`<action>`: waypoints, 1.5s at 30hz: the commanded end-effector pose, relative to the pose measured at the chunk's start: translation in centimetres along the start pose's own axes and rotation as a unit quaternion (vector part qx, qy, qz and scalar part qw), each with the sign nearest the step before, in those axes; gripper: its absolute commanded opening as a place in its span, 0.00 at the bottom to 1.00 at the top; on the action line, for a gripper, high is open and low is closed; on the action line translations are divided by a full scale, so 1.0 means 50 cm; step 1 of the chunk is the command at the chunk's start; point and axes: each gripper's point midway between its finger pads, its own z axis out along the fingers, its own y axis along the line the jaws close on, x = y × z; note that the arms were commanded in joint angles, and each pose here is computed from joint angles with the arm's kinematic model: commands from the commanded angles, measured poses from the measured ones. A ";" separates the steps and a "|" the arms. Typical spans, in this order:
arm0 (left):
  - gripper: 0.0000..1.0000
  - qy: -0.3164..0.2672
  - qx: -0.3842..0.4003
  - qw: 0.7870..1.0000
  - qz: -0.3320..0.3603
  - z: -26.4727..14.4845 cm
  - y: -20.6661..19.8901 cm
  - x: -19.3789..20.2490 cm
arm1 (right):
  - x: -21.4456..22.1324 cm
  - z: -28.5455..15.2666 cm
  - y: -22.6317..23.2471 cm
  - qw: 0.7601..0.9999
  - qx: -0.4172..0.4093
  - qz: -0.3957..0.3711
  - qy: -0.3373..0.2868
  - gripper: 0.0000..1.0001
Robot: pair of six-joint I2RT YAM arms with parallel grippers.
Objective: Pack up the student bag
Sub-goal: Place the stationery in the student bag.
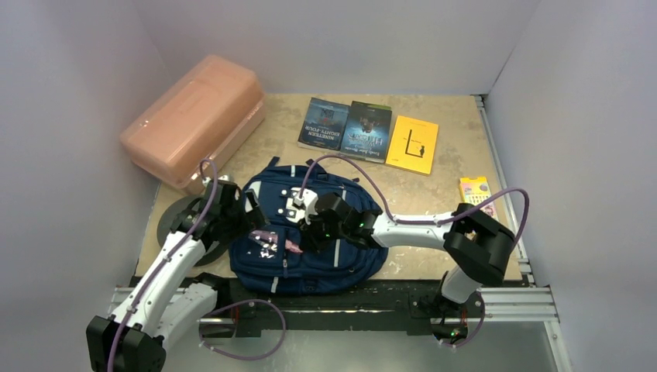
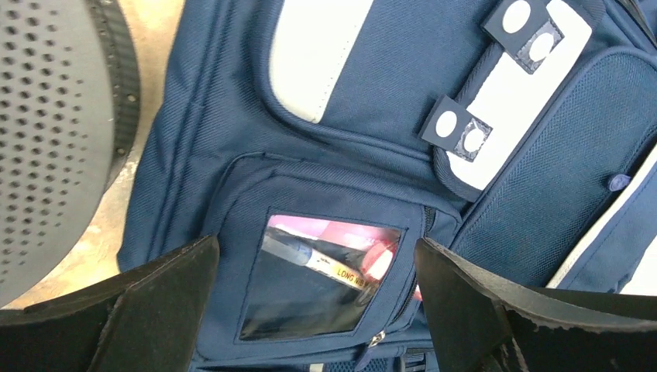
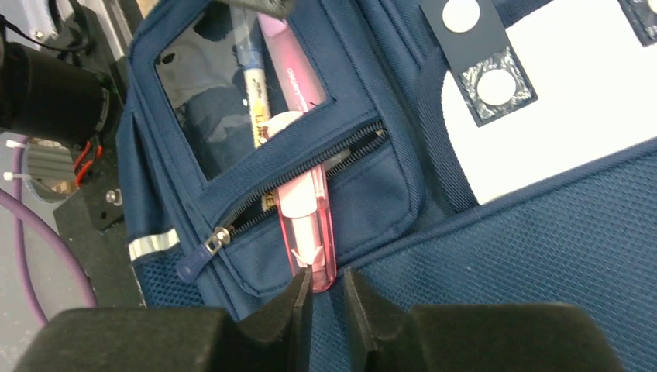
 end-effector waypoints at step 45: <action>0.96 0.022 0.080 0.996 -0.023 -0.013 -0.042 0.033 | -0.031 -0.016 0.037 0.995 0.001 0.064 -0.079 0.27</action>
